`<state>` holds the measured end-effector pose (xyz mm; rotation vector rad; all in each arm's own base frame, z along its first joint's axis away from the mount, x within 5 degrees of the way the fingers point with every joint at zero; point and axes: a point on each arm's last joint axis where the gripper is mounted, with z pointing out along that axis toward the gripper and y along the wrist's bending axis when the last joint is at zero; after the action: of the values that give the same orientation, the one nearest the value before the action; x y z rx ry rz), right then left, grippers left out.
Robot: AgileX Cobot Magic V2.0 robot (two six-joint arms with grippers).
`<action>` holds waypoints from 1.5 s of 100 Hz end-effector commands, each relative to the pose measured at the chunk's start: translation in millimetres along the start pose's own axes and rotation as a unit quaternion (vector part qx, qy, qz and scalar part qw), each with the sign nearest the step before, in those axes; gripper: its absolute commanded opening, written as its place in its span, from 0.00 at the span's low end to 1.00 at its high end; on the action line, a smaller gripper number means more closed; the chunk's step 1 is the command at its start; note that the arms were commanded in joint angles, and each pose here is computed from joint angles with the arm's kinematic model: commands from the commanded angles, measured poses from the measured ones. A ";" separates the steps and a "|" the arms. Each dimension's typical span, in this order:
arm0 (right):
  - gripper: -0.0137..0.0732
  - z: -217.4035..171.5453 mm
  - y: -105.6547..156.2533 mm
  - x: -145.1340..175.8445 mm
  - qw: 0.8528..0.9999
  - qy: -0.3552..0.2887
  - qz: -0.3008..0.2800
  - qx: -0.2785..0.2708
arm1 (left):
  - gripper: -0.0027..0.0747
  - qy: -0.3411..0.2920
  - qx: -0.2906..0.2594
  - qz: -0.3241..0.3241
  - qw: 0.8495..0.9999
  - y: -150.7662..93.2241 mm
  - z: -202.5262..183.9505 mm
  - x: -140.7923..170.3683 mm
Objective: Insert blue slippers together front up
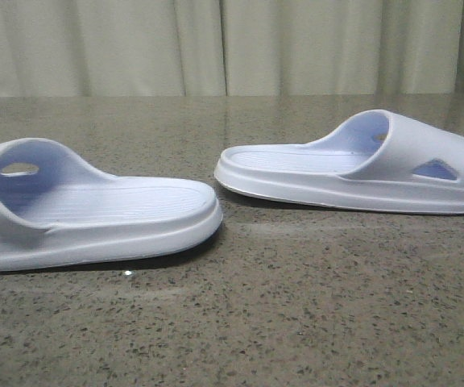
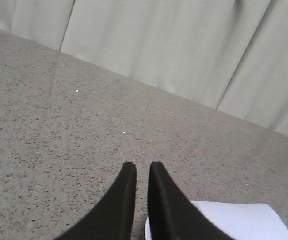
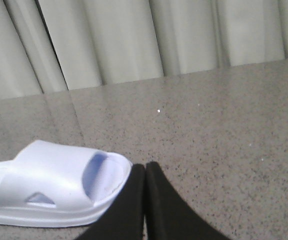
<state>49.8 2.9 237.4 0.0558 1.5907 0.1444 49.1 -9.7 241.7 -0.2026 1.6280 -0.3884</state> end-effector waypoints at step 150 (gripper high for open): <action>0.68 34.1 16.6 -105.0 0.997 0.025 0.069 -0.012 | 0.71 0.238 -0.096 -0.201 0.945 -12.8 93.6 -35.8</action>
<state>83.7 9.4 325.2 0.1385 1.7396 0.2751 130.6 -21.3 266.7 -0.5740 2.1795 -0.5794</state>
